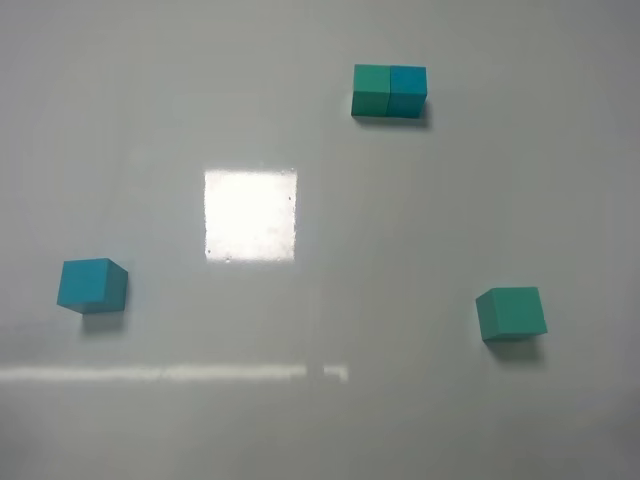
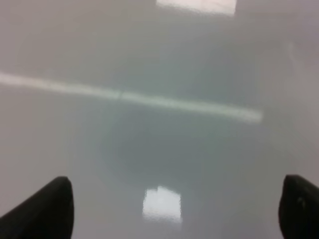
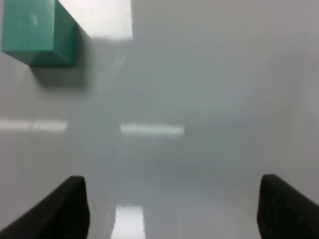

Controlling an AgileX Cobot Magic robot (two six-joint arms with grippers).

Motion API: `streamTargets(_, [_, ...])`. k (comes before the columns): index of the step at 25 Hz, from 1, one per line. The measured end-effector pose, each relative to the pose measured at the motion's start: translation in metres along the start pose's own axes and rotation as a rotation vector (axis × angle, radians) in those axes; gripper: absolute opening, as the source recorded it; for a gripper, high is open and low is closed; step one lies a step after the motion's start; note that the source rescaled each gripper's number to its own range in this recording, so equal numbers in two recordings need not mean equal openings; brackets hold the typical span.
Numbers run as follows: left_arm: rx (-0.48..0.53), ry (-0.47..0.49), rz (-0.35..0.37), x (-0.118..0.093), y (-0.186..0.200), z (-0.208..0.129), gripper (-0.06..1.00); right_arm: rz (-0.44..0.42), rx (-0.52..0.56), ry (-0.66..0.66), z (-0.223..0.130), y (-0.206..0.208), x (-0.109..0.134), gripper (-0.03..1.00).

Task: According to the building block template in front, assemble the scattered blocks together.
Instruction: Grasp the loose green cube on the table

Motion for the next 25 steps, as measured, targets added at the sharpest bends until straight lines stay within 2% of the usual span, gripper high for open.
streamTargets(16, [0.000, 0.000, 0.000, 0.0000, 0.0000, 0.0000, 0.87, 0.000, 0.000, 0.002, 0.0000, 0.0000, 0.0000, 0.63])
streamTargets(25, [0.000, 0.000, 0.000, 0.0000, 0.0000, 0.0000, 0.87, 0.000, 0.000, 0.002, 0.0000, 0.0000, 0.0000, 0.63])
Point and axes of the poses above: a point on each arm's last joint axis where the gripper is mounted, y pointing back along that axis away from the gripper, x along the wrist's bending axis when the last joint is at zero, z = x × y, the point moved 10 cm from there along -y, pointing out along that axis toward the gripper, and after that the axes turned 8 degrees about -y, right-handed, at the moved point
